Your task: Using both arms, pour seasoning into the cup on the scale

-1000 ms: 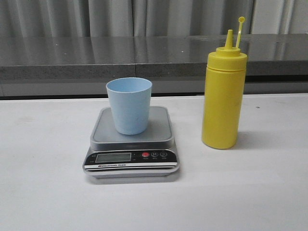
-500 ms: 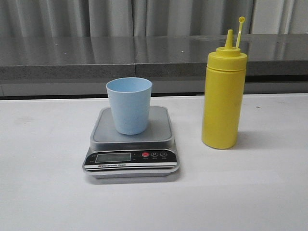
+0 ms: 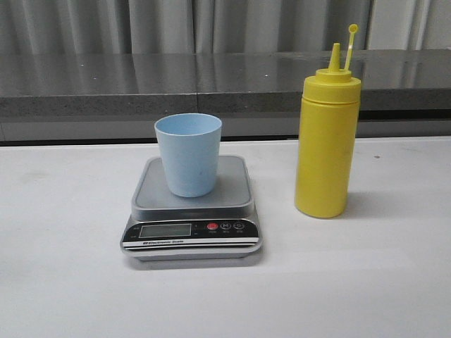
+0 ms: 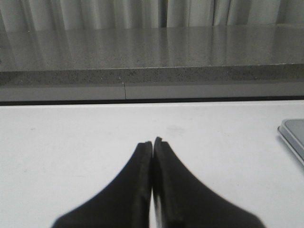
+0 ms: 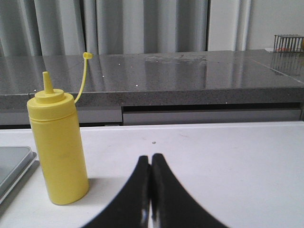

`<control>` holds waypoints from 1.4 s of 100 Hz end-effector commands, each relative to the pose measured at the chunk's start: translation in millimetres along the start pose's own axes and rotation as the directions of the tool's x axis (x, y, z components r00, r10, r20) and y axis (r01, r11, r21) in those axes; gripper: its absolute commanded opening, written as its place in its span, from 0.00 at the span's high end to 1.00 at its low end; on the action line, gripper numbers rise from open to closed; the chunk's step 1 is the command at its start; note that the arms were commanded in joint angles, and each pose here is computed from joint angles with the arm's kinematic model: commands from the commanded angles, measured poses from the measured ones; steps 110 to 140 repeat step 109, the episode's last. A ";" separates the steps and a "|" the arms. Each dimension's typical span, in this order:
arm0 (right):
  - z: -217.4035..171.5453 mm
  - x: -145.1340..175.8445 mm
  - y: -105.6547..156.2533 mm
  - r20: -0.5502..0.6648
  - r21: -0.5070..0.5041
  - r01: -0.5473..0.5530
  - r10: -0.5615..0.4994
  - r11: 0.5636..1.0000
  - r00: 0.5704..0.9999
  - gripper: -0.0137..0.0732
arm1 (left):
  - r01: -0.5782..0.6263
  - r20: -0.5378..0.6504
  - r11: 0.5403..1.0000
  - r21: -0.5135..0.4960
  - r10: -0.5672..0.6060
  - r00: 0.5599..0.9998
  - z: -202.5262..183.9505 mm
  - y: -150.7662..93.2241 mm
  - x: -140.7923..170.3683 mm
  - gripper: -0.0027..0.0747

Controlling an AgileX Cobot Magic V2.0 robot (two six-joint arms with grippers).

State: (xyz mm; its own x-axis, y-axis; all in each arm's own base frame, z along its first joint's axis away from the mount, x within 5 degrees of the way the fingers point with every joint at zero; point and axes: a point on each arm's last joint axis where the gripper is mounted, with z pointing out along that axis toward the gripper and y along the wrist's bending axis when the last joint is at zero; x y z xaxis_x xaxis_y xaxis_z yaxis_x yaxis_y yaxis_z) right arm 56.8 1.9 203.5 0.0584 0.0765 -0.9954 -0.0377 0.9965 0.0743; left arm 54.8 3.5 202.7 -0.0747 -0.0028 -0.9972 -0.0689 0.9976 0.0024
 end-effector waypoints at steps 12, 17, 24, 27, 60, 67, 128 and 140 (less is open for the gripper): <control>-3.1 -13.6 0.9 0.115 -0.005 0.004 -0.004 1.000 0.993 0.92 | -0.003 0.123 1.000 -0.007 0.004 0.992 0.3 0.5 2.8 0.99; -3.1 -13.7 0.9 0.116 -0.005 0.004 -0.004 1.000 0.993 0.92 | -0.003 0.123 1.000 -0.007 0.004 0.992 0.5 0.5 3.8 0.99; -3.1 -13.6 0.9 0.116 -0.005 0.004 -0.004 1.000 0.993 0.92 | -0.003 0.116 1.000 -0.007 0.003 0.993 0.6 0.5 4.4 0.99; -3.1 -13.6 0.9 0.116 -0.005 0.004 -0.004 1.000 0.993 0.92 | -0.003 0.116 1.000 -0.007 0.003 0.993 0.6 0.5 4.4 0.99; -3.1 -13.6 0.9 0.116 -0.005 0.004 -0.004 1.000 0.993 0.92 | -0.003 0.116 1.000 -0.007 0.003 0.993 0.6 0.5 4.4 0.99; -3.1 -13.6 0.9 0.116 -0.005 0.004 -0.004 1.000 0.993 0.92 | -0.003 0.116 1.000 -0.007 0.003 0.993 0.6 0.5 4.4 0.99; -3.1 -13.6 0.9 0.116 -0.005 0.004 -0.004 1.000 0.993 0.92 | -0.003 0.116 1.000 -0.007 0.003 0.993 0.6 0.5 4.4 0.99; -3.1 -13.6 0.9 0.116 -0.005 0.004 -0.004 1.000 0.993 0.92 | -0.003 0.116 1.000 -0.007 0.003 0.993 0.6 0.5 4.4 0.99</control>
